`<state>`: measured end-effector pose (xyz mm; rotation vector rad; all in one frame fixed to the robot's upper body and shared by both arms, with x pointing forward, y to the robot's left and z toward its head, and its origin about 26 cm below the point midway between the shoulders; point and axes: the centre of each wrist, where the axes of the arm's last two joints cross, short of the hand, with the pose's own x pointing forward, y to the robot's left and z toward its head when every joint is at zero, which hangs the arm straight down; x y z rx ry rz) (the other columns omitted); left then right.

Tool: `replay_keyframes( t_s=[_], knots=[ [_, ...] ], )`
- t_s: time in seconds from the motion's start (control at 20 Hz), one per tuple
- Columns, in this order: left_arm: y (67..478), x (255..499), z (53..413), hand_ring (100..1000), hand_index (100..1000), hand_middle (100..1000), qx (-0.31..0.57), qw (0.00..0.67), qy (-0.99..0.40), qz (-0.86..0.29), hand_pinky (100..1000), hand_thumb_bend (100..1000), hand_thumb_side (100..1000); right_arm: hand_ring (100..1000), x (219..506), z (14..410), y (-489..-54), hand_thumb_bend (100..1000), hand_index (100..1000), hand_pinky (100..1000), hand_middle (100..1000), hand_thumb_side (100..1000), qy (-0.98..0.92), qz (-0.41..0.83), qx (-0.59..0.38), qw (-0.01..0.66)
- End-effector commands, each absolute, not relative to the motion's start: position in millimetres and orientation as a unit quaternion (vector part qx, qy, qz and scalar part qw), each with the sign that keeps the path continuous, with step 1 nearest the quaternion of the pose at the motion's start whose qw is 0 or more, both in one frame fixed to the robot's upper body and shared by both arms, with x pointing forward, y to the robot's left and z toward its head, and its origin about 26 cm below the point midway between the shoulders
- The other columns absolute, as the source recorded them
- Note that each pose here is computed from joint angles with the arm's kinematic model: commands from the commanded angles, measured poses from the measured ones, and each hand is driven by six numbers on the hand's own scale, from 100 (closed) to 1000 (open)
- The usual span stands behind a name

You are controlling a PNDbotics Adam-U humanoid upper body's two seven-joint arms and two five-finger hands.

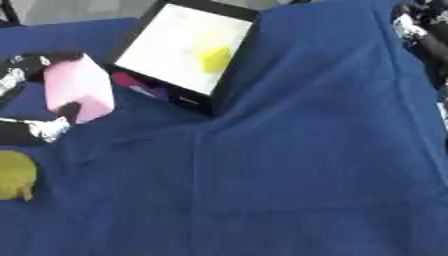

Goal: Pick up objects on the table and place them in the box.

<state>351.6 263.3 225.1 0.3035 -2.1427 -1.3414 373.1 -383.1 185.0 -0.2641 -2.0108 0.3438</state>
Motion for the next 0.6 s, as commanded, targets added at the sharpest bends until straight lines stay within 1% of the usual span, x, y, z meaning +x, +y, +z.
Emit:
replay_keyframes(
  t_s=[0.05,0.3,0.35,0.4,0.45,0.6],
  knots=[
    [275.7,355.4,257.2,269,808,543,0.136,0.266,-0.815,-0.496,423,269,100,1000,373.6,204.0,-381.5,100,892,1000,1000,470,-0.849,0.150,-0.110,0.494],
    [281.2,366.4,294.9,269,802,535,0.144,0.239,-0.831,-0.481,421,279,100,1000,378.9,211.0,-370.1,100,892,1000,1000,470,-0.857,0.150,-0.091,0.484],
    [283.9,368.9,302.4,272,805,540,0.147,0.237,-0.832,-0.480,422,315,100,1000,379.9,212.7,-368.0,100,892,1000,1000,470,-0.859,0.151,-0.087,0.482],
    [287.5,372.3,309.2,272,806,542,0.153,0.237,-0.832,-0.478,422,320,100,1000,380.8,214.3,-366.1,100,892,1000,1000,470,-0.860,0.151,-0.084,0.480],
    [290.9,375.6,314.6,272,807,542,0.159,0.238,-0.831,-0.477,423,345,100,1000,381.5,215.6,-364.5,100,892,1000,1000,470,-0.861,0.151,-0.081,0.478],
    [301.0,386.9,329.1,270,801,534,0.179,0.239,-0.830,-0.470,422,360,100,1000,383.8,219.8,-359.4,100,891,1000,1000,470,-0.864,0.152,-0.073,0.474]
  ],
)
